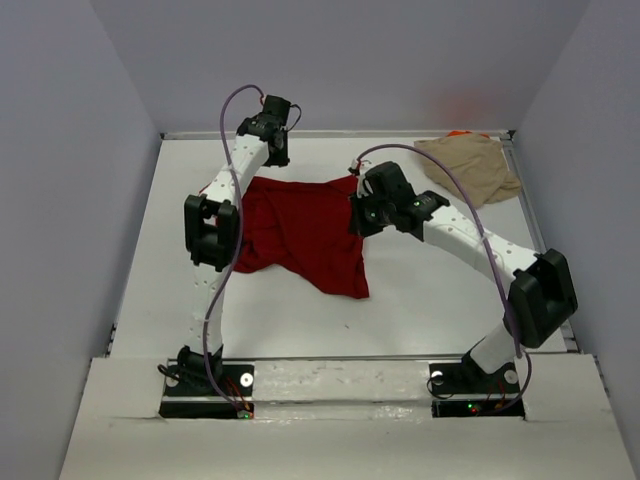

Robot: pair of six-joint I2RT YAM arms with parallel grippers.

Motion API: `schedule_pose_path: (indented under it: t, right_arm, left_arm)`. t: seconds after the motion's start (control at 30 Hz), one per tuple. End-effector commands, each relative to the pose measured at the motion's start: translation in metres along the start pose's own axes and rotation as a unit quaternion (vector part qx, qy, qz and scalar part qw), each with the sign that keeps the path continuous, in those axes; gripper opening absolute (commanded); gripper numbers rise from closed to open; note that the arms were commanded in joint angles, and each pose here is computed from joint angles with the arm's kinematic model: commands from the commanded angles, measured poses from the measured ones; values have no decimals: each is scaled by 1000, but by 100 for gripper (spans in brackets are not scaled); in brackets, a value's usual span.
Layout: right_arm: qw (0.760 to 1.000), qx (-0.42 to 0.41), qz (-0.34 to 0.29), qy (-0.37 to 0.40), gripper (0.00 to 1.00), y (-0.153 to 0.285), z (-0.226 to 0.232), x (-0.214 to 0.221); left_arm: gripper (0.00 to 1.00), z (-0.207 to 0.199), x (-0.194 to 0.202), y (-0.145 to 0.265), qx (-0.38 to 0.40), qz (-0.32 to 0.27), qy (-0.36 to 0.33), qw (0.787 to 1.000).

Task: Fold and stack the t-shirts
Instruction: Flatten the tshirt out

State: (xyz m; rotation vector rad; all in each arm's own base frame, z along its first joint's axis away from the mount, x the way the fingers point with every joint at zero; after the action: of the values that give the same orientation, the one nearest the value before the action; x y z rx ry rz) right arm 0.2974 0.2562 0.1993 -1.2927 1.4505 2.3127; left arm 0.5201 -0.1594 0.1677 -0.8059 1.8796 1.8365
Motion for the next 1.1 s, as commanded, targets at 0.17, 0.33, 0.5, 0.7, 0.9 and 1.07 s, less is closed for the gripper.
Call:
schedule_pose_path:
  t: [0.17,0.33,0.5,0.7,0.9,1.07]
  right_arm:
    - [999,2,51,7,0,-64,-6,12]
    - [998,-29,61,3,0,-101,-2,11]
    - [995,-55,80,7,0,-123,6,19]
    - [994,-63,92,-11,0,-120,9,29]
    - [993,-70,81,-51,0,-92,15,48]
    - [994,-92,38,-52,0,-78,21,47]
  left_arm:
    - [38,2,18,4,18,39,-3,999]
    - [38,9,5,9,13,24,7,1000]
    - [38,19,-3,12,8,14,17,1000]
    - [38,17,-8,20,18,7,20,1000]
    - [39,18,-19,41,26,-14,25,999]
    - [40,18,-18,41,39,-13,36,999]
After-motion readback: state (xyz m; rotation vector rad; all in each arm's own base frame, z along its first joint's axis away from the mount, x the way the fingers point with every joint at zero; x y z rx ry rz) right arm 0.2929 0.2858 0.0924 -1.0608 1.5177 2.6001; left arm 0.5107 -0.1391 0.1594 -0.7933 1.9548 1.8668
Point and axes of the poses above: each gripper's point midway between its finger pads, its own y axis back along the fingers, its own z axis along the line the jaws close on, x = y × z, the point moved 4 cm from there along y, back along the fingers, and after that the axes turned 9 degrees about y, right-handed, at the moved point
